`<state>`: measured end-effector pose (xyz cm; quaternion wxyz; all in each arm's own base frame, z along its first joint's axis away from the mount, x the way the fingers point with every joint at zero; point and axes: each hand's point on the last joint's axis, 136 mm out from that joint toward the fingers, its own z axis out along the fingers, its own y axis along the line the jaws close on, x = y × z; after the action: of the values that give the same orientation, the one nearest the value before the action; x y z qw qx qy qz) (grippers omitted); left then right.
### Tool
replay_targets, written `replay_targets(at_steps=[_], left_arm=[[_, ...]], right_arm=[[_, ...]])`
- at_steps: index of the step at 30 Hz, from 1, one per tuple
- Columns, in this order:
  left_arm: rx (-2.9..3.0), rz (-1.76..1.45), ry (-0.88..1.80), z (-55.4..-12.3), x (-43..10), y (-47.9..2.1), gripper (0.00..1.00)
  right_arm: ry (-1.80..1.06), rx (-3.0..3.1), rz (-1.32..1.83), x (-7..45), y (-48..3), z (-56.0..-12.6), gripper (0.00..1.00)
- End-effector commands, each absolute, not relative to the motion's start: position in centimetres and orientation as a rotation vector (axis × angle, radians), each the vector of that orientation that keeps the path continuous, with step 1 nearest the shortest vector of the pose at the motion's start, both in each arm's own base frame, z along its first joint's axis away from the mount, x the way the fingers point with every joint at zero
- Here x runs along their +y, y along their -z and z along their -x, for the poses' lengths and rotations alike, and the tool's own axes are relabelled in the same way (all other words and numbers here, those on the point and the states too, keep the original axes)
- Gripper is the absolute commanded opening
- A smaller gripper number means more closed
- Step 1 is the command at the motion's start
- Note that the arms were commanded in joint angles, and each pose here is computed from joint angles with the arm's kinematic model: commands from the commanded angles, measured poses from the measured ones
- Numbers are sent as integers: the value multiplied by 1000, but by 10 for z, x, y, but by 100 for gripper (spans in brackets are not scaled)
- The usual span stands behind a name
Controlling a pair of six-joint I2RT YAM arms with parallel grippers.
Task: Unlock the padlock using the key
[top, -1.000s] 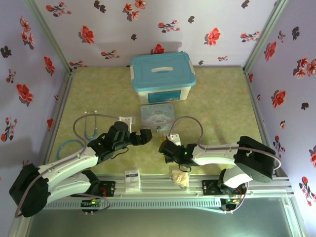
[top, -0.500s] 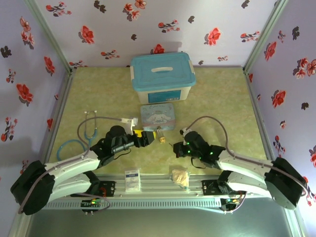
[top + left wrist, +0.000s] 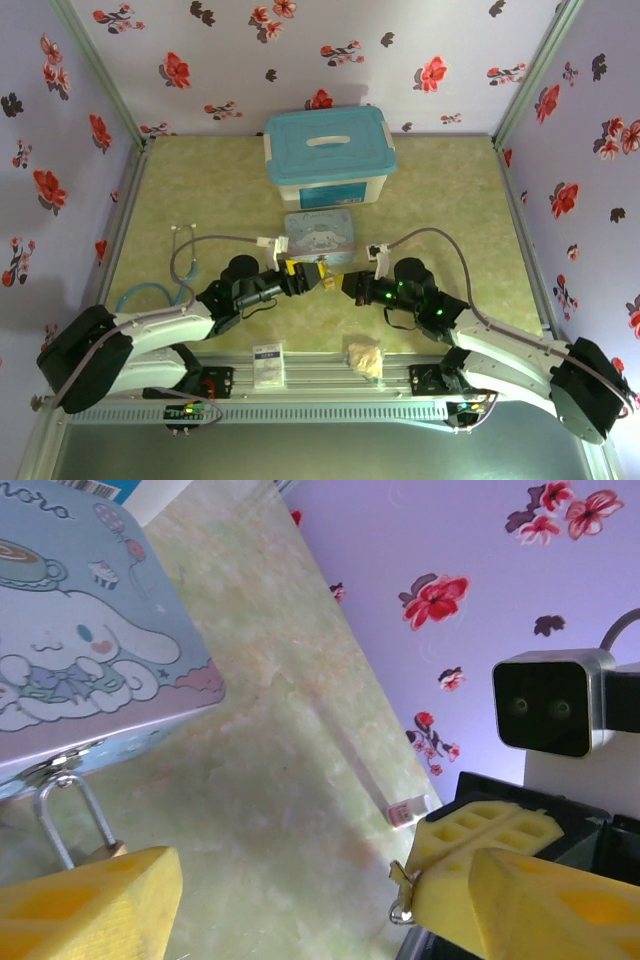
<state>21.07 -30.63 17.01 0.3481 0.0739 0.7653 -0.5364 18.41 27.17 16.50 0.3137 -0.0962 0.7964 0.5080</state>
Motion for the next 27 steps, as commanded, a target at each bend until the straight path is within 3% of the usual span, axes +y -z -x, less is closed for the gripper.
replay_targets(at_steps=[1, 6, 11, 17, 22, 27], left_arm=[[1870, -171, 1503, -214, -318, -200, 71], [1811, -155, 1609, -213, -327, -208, 54], [1816, -169, 1600, -214, -330, -205, 55], [1798, -188, 1622, -210, -331, -210, 36], [1817, -188, 1612, -210, -331, -204, 33], [1816, -187, 1614, -211, -332, -205, 11]], right_arm=[[-1417, 2004, 247, 277, -191, -186, 0], [-1436, 1985, 223, 280, -191, -190, 0], [-1471, 1973, 183, 285, -186, -194, 0], [-1474, 1978, 191, 290, -183, -195, 0], [-1470, 1977, 195, 291, -183, -196, 0], [-1472, 1984, 183, 291, -178, -197, 0]])
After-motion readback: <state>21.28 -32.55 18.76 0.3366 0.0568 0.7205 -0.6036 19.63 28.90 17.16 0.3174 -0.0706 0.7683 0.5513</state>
